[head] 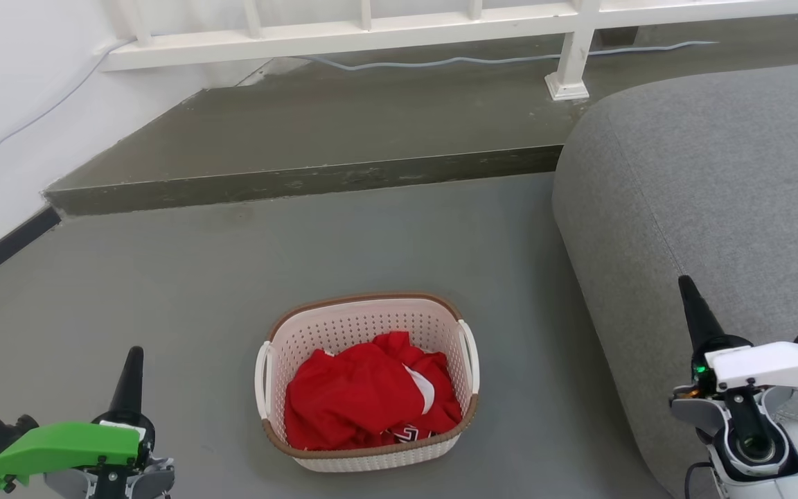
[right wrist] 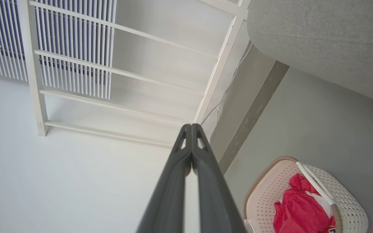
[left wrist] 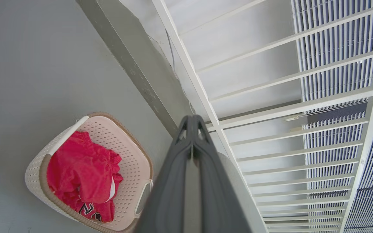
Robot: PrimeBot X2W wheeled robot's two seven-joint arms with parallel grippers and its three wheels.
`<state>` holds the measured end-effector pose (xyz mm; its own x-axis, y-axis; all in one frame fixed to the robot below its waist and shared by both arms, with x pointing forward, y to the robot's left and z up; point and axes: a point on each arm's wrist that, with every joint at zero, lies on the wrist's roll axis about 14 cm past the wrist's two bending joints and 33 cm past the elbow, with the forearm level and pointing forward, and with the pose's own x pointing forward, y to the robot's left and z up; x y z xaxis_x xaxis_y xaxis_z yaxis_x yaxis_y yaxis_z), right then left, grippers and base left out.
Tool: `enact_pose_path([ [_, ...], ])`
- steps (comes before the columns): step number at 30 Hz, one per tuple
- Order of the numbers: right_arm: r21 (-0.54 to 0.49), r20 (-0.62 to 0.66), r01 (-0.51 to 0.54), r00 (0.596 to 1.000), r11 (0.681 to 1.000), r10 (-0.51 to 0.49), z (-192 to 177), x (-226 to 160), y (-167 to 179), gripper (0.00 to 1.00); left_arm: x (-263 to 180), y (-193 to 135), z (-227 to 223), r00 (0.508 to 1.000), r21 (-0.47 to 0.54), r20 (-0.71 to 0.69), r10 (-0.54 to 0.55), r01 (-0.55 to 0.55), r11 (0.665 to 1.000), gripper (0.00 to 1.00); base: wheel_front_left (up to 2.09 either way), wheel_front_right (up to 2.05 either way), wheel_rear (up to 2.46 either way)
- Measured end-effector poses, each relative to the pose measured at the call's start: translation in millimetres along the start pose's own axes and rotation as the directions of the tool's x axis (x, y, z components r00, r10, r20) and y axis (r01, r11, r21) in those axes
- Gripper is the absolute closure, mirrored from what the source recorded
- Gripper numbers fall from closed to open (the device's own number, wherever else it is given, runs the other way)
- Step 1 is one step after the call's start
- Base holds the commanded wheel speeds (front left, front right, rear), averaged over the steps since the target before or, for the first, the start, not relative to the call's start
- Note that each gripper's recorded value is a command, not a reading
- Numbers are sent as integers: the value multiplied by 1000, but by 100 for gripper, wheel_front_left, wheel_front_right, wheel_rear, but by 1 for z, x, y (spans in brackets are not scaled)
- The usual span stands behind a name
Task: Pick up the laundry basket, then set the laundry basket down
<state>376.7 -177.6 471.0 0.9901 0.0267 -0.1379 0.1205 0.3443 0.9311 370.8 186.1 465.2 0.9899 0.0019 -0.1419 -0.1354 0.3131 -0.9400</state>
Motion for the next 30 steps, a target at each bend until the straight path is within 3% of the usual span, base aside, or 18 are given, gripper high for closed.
enact_pose_path([
  [14, 199, 32, -16, 999, 980, 10, 15, -1, -1, 100, 1, -5, 2, 1000, -177, -13, -26, 24, 984, 100, 0, 0, 0],
  [25, 340, 67, -48, 997, 939, 27, 28, -3, 0, 100, 3, -12, 5, 998, -302, -13, -53, 47, 952, 100, 0, 0, 0],
  [30, 352, 67, -48, 997, 935, 27, 28, -3, -1, 100, 3, -12, 6, 998, -323, -9, -56, 51, 945, 100, 0, 0, 0],
])
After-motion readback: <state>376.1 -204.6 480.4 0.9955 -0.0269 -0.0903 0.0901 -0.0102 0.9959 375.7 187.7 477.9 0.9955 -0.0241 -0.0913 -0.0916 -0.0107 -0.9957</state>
